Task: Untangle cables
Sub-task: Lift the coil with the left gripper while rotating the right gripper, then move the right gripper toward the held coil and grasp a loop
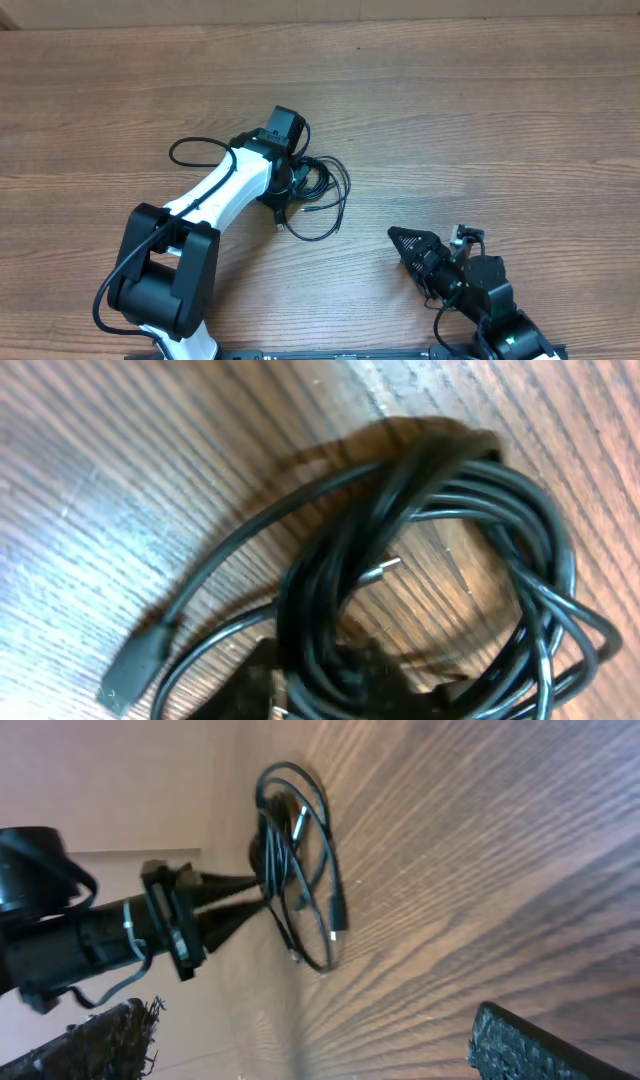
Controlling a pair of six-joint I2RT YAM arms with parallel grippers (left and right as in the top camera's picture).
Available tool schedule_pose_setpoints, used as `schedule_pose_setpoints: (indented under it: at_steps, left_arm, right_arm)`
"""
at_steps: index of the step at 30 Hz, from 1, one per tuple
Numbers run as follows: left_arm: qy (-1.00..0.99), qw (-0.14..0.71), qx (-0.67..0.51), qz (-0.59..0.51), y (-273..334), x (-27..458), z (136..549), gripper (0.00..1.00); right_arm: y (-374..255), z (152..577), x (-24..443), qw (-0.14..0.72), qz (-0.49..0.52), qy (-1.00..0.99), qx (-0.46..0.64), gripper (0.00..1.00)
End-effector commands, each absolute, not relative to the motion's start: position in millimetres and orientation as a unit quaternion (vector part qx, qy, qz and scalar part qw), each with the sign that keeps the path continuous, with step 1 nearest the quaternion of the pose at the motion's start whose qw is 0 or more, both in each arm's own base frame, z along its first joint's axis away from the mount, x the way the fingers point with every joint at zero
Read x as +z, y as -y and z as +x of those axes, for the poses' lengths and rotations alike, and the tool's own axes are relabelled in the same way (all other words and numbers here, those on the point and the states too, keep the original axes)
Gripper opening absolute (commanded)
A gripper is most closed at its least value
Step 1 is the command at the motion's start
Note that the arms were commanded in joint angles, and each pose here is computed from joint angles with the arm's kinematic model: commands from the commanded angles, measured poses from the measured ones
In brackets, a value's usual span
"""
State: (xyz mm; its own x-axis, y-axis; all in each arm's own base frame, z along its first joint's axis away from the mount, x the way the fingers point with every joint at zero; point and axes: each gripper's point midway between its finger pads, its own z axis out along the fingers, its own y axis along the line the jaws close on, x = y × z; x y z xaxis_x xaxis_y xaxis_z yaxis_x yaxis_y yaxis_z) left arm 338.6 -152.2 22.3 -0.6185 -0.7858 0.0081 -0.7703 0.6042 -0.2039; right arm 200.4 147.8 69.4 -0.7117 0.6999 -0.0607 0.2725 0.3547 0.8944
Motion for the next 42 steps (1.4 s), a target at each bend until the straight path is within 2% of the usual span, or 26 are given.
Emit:
schedule_pose_setpoints:
  at_steps: [1, 6, 14, 18, 19, 24, 26, 30, 34, 38, 42]
  left_arm:
    - [-0.910, 0.053, -0.090, -0.402, 153, 25, 339, 0.04]
    - [-0.940, 0.060, -0.099, -0.321, 156, 30, 342, 0.04]
    - [-0.981, 0.088, -0.137, -0.110, 174, 55, 349, 0.04]
    - [-0.984, 0.083, -0.133, -0.090, 173, 60, 342, 0.04]
    - [-0.983, 0.079, -0.132, -0.097, 172, 59, 341, 0.08]
    - [-0.980, 0.079, -0.131, -0.127, 170, 59, 342, 0.62]
    - [-0.978, 0.088, -0.119, -0.144, 165, 59, 346, 0.71]
    - [-0.977, 0.127, -0.077, -0.155, 150, 59, 358, 0.72]
    - [-0.974, 0.154, -0.039, -0.162, 135, 60, 366, 0.68]
    - [-0.974, 0.154, -0.040, -0.163, 136, 58, 367, 0.71]
    - [-0.972, 0.156, -0.042, -0.168, 137, 54, 371, 0.69]
  right_arm:
    - [-151, 196, 64, 0.217, 0.290, -0.801, 0.477, 1.00]
    - [-160, 197, 85, 0.249, 0.214, -0.812, 0.483, 0.91]
    - [-145, 207, 131, 0.292, 0.175, -0.852, 0.398, 0.95]
    - [-142, 211, 154, 0.302, 0.157, -0.862, 0.375, 0.99]
    - [-143, 213, 159, 0.306, 0.151, -0.862, 0.374, 1.00]
    - [-147, 220, 159, 0.302, 0.150, -0.866, 0.370, 1.00]
    - [-148, 220, 153, 0.289, 0.152, -0.872, 0.365, 1.00]
    - [-152, 219, 139, 0.259, 0.152, -0.884, 0.359, 1.00]
    - [-153, 220, 128, 0.241, 0.156, -0.893, 0.347, 1.00]
    - [-155, 223, 118, 0.228, 0.160, -0.899, 0.338, 1.00]
    - [-156, 227, 109, 0.218, 0.163, -0.903, 0.331, 1.00]
